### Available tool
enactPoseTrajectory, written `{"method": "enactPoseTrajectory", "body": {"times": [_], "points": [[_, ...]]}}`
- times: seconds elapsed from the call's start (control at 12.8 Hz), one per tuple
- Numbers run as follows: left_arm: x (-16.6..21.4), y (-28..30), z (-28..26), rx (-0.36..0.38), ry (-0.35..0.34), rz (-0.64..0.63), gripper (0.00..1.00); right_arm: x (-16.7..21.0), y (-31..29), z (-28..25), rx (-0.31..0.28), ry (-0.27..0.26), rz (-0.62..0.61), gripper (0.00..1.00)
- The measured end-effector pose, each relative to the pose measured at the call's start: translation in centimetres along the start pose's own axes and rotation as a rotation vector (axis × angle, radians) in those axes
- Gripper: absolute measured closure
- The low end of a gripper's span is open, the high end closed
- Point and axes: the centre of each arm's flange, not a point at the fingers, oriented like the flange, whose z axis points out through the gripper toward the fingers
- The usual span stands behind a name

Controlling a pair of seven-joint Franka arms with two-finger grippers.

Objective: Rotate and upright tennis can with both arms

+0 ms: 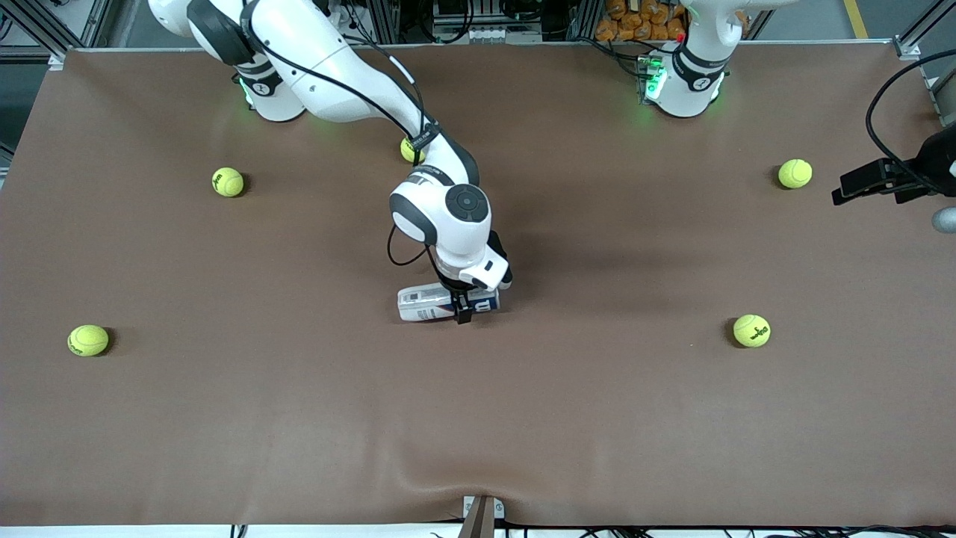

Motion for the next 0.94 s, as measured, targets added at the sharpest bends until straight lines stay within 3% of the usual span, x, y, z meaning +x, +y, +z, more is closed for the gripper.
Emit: {"method": "enactPoseTrajectory", "body": {"times": [0.16,0.23,0.7,0.94], "points": [[0.5,1.1,1.0,-0.036,-0.022,0.015,0.0,0.2,-0.1,0.2,-0.005,-0.005,0.0,0.11],[0.8,1.7,1.7,-0.062,-0.039,0.022,0.0,0.2,-0.1,0.2,-0.006,-0.005,0.001,0.01],[4.1,2.8,8.6,-0.168,-0.168,0.046,0.0,0.0,0.9,-1.8,-0.025,-0.002,0.012,0.0],[5.7,3.9,12.6,-0.29,-0.237,0.061,0.0,-0.3,1.6,-7.5,-0.018,-0.01,0.032,0.0]]}}
